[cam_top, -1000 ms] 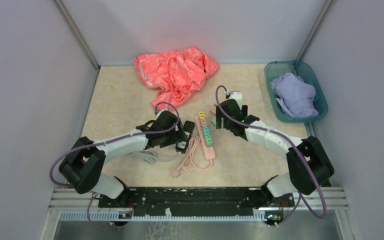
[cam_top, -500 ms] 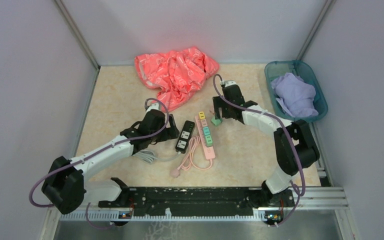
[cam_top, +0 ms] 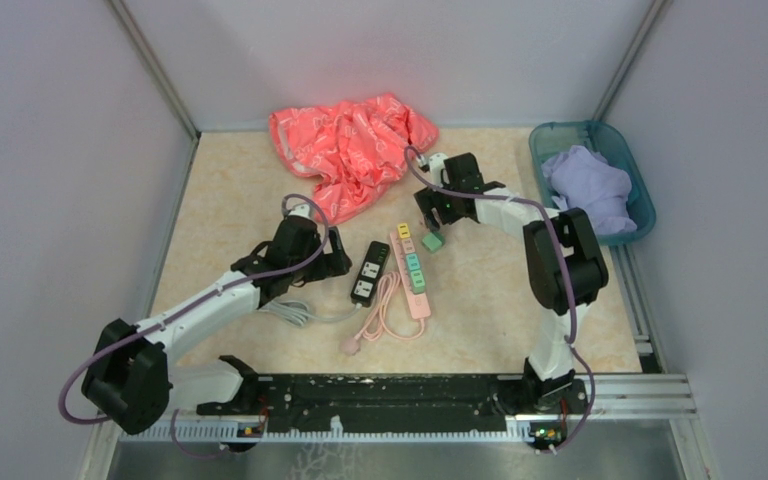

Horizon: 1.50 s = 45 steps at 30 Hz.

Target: Insert the plug

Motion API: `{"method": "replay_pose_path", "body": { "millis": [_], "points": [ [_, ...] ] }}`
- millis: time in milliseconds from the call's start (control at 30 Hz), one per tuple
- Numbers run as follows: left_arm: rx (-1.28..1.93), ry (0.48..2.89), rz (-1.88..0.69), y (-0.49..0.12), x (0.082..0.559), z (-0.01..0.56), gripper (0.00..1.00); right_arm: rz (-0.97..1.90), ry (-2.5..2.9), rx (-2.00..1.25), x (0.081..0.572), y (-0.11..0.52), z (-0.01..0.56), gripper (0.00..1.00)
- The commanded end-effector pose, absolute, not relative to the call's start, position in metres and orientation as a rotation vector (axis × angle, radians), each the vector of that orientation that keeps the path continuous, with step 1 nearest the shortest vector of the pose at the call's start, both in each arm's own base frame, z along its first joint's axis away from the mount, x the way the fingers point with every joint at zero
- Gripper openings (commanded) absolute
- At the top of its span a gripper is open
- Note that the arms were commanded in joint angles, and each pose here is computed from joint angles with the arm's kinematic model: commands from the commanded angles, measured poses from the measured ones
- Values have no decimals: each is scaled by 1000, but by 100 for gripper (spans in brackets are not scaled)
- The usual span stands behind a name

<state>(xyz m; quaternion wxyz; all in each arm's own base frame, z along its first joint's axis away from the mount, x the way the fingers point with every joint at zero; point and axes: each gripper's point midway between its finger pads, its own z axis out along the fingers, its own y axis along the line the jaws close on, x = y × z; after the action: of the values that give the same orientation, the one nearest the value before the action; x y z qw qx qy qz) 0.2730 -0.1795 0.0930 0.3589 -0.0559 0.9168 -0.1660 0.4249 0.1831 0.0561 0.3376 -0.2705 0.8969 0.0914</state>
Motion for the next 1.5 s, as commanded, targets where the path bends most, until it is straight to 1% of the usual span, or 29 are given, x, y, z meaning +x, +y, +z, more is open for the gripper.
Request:
{"method": "replay_pose_path", "body": {
  "millis": [0,200,400,500,833,900,1133,1333,1467],
  "points": [
    [-128,2327,-490,-180,275,103,100,275,2222,-829,443,196,75,76],
    [-132,2332,-515,-181,275,102,100,336,2199,-885,441,206,67,75],
    [-129,2318,-561,-183,271,104,100,333,2191,-884,444,207,60,69],
    [-129,2306,-589,-186,271,107,100,339,2197,-885,444,208,55,64],
    [-123,2298,-661,-194,267,116,100,321,2173,-831,440,202,71,38],
    [-120,2293,-679,-196,267,119,100,310,2173,-813,437,200,76,35],
    [-124,2273,-754,-202,267,130,100,247,2193,-669,428,182,87,32],
    [-119,2282,-789,-207,265,130,100,106,2298,-435,415,150,74,32],
    [-112,2292,-805,-210,264,128,100,55,2355,-307,395,133,64,32]
  ]
}}
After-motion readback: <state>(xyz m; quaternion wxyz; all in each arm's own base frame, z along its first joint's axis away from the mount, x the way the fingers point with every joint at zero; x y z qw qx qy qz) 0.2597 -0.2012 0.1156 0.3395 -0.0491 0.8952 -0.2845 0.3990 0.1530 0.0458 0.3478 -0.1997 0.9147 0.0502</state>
